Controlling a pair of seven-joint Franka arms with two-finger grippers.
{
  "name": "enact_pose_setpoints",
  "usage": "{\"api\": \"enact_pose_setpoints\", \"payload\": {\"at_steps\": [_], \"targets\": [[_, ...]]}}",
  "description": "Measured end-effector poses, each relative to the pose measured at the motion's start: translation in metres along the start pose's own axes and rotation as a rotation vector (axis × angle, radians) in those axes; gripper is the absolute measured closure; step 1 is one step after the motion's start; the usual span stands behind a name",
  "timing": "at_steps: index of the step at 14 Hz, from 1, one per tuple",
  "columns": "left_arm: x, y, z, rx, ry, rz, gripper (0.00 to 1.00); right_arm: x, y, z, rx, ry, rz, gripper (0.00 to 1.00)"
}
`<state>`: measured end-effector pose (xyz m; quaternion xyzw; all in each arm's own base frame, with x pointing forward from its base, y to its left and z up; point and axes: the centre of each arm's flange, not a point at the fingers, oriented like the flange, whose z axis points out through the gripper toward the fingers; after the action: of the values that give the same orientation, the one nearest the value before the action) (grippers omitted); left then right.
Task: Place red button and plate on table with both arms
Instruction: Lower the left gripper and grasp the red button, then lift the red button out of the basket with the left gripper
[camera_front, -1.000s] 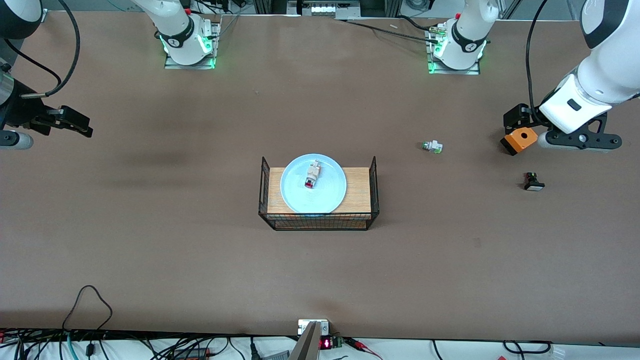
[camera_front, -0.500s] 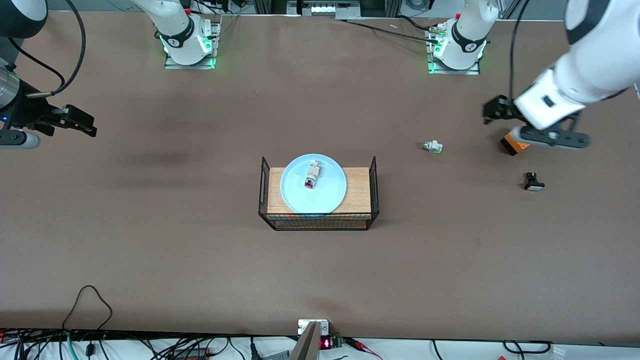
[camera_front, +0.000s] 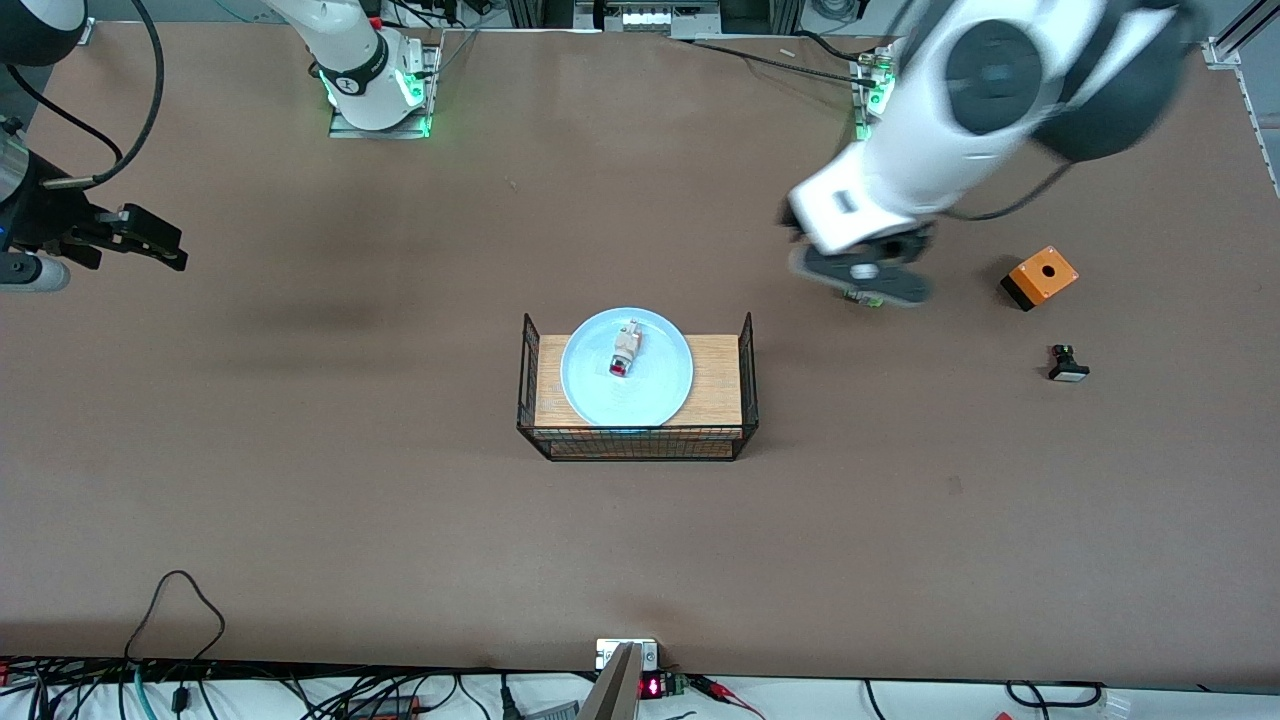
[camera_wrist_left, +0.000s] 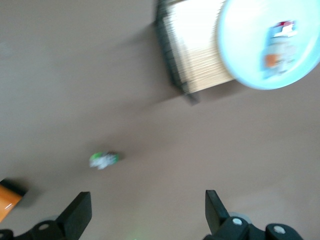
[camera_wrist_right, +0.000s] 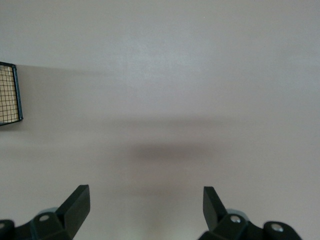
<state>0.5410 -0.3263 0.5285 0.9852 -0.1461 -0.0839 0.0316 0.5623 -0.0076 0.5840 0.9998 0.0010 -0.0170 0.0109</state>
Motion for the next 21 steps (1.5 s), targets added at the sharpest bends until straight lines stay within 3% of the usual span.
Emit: {"api": "enact_pose_setpoints", "payload": {"at_steps": [6, 11, 15, 18, 19, 21], "targets": [[0.047, 0.131, 0.073, -0.109, 0.226, 0.135, 0.00, -0.003, 0.000, -0.001, 0.000, -0.011, -0.017, 0.00], [0.091, 0.152, 0.152, -0.169, 0.351, 0.138, 0.00, 0.000, -0.001, -0.008, 0.000, 0.017, -0.017, 0.00], [0.097, 0.158, 0.182, -0.093, 0.375, 0.191, 0.00, 0.000, -0.001, -0.009, 0.000, 0.022, -0.017, 0.00], [0.098, 0.158, 0.188, -0.078, 0.368, 0.198, 0.00, 0.001, -0.001, -0.008, 0.000, 0.024, -0.017, 0.00], [0.098, 0.158, 0.191, -0.077, 0.363, 0.198, 0.04, 0.001, -0.001, -0.008, 0.000, 0.024, -0.017, 0.00], [0.098, 0.157, 0.195, -0.072, 0.355, 0.197, 0.26, 0.001, -0.001, -0.008, -0.001, 0.024, -0.017, 0.00]]}}
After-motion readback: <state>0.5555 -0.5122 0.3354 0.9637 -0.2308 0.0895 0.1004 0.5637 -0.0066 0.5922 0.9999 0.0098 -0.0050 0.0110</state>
